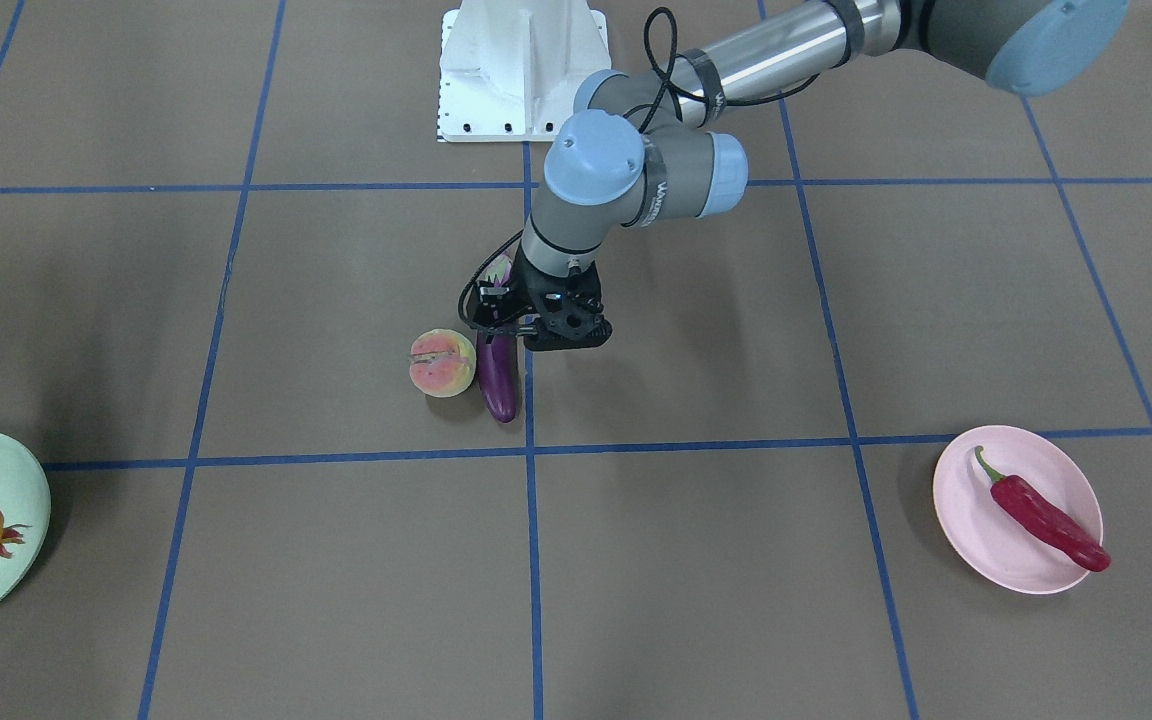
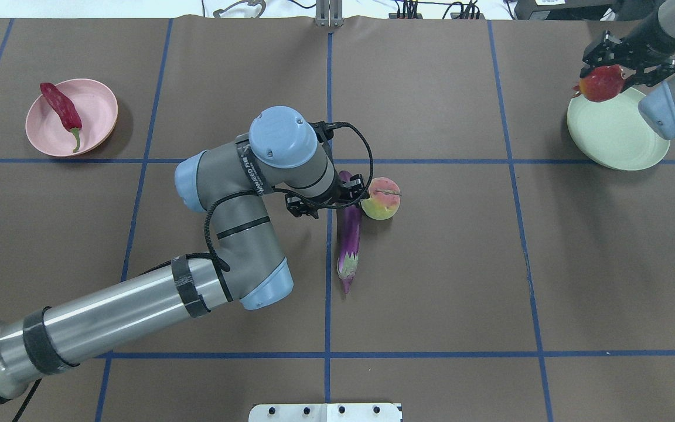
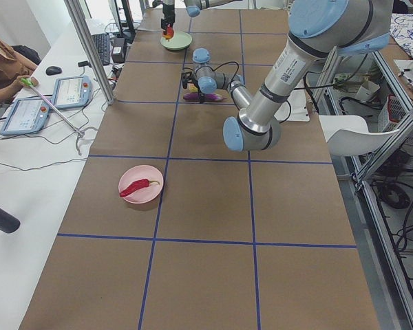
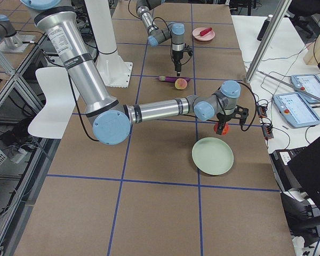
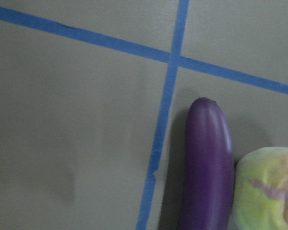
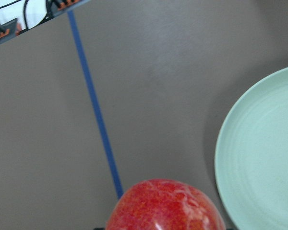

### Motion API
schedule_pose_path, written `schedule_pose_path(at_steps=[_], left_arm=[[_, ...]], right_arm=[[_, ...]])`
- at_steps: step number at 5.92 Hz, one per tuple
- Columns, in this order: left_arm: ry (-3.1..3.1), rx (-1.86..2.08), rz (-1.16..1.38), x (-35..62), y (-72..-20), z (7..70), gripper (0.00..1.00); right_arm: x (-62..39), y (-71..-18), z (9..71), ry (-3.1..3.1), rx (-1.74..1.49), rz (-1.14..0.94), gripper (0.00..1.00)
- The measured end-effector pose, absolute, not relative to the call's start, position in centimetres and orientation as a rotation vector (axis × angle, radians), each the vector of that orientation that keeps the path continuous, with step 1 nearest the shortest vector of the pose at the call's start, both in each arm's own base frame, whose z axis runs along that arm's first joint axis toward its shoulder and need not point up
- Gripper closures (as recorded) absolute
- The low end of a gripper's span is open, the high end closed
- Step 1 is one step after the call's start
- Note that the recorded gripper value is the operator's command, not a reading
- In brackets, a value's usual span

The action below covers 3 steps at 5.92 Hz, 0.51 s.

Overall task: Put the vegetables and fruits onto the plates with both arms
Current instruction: 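Grasp the purple eggplant with the left gripper while the right lowers the pomegranate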

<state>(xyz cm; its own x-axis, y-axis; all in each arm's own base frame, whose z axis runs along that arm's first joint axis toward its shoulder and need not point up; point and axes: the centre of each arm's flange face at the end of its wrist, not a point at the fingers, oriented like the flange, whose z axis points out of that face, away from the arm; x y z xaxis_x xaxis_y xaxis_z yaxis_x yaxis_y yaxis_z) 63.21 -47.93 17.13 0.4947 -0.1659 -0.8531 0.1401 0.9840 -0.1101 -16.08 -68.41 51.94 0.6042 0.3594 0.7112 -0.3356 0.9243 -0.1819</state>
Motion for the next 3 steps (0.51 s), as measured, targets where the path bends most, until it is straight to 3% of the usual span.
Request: schedule_pose_path(at_steps=[1,2,3], left_arm=[[1.024,-0.034,-0.183,64.3,-48.1,17.1,0.11],[1.016,-0.033,-0.175,64.6,-48.2,17.2,0.11],[1.013,-0.029,-0.167,64.7,-48.2,17.3,0.24]], right_arm=[[-15.6,-68.5,54.9,-0.792,-0.054,0.413,1.00],[-15.5,-68.1,57.2,-0.761,-0.067,0.413,0.88],[-15.3,-67.4,59.0,-0.739,-0.071,0.396,0.02]])
